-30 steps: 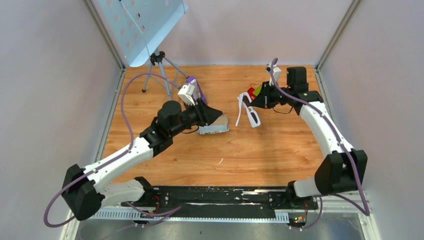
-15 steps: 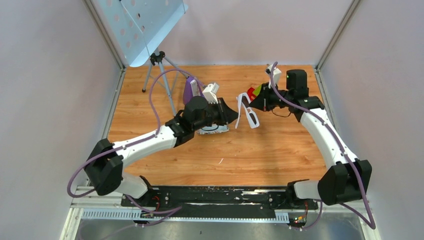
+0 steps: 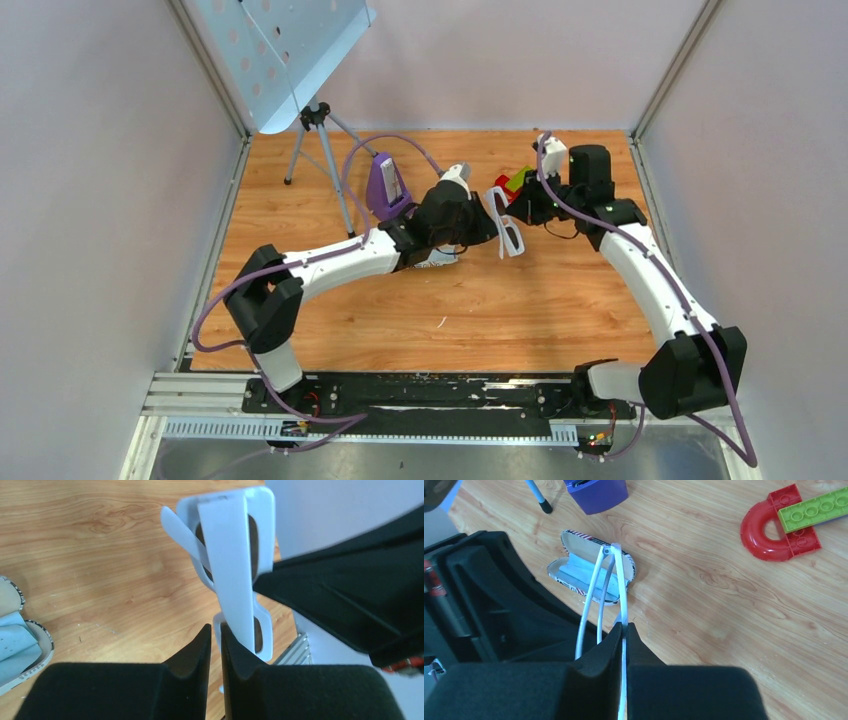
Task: Organize the sunglasses
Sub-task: Fold the sunglasses at the center of the board.
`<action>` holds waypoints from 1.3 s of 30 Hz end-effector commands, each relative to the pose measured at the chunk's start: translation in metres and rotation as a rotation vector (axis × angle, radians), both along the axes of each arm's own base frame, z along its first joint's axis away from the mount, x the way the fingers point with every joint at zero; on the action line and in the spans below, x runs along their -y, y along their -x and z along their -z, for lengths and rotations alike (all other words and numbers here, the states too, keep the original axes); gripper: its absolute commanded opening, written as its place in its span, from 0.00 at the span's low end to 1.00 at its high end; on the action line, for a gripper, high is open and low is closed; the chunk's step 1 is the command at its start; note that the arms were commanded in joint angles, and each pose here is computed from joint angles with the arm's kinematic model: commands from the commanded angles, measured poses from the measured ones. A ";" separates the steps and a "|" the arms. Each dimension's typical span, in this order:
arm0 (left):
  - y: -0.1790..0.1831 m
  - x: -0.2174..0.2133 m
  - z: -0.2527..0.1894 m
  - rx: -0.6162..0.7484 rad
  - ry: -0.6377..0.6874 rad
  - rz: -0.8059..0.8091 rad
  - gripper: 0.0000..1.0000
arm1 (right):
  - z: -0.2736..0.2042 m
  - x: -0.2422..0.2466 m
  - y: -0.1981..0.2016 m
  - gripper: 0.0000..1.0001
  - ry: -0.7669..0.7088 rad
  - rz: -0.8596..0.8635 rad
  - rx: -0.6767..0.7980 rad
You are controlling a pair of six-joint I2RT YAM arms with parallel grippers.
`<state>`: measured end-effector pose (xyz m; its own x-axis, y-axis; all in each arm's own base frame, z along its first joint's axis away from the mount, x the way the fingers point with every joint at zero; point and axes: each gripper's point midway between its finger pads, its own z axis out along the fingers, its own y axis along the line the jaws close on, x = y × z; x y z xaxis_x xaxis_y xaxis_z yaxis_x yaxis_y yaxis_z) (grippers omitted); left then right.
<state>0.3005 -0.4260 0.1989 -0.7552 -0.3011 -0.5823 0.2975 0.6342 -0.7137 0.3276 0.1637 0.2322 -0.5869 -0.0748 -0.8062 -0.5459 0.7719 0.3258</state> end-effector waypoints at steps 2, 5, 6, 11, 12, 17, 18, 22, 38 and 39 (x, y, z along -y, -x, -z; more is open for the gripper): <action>-0.010 0.002 0.021 -0.066 -0.077 -0.067 0.21 | 0.001 -0.002 0.007 0.00 0.014 0.024 -0.006; -0.004 -0.008 0.040 -0.096 -0.138 -0.070 0.28 | 0.003 0.010 0.003 0.00 0.057 0.084 0.006; -0.001 -0.014 0.045 -0.100 -0.158 -0.075 0.32 | 0.006 0.013 0.003 0.00 0.072 0.101 0.005; 0.009 -0.054 0.054 -0.074 -0.206 -0.150 0.44 | 0.018 0.024 0.002 0.00 0.109 0.159 -0.014; 0.010 -0.056 0.046 -0.038 -0.167 -0.150 0.46 | 0.020 0.024 0.002 0.00 0.110 0.164 -0.019; 0.020 -0.054 -0.025 0.196 0.141 -0.094 0.65 | 0.028 0.026 0.003 0.00 0.115 0.181 -0.042; 0.021 -0.049 -0.038 0.234 0.168 -0.064 0.68 | 0.029 0.025 0.003 0.00 0.109 0.179 -0.045; 0.019 -0.025 -0.056 0.282 0.180 0.024 0.70 | 0.030 0.018 0.005 0.00 0.072 0.157 -0.059; -0.003 0.013 -0.021 0.159 0.102 0.046 0.62 | 0.022 0.010 0.011 0.00 0.011 0.141 -0.066; -0.003 0.013 -0.019 0.153 0.099 0.045 0.60 | 0.021 0.010 0.011 0.00 0.010 0.143 -0.065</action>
<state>0.3047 -0.4332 0.2169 -0.6633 -0.3418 -0.6657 0.4377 0.5444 -0.7156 0.3231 0.1460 0.2050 -0.6484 -0.0140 -0.7612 -0.3952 0.8608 0.3208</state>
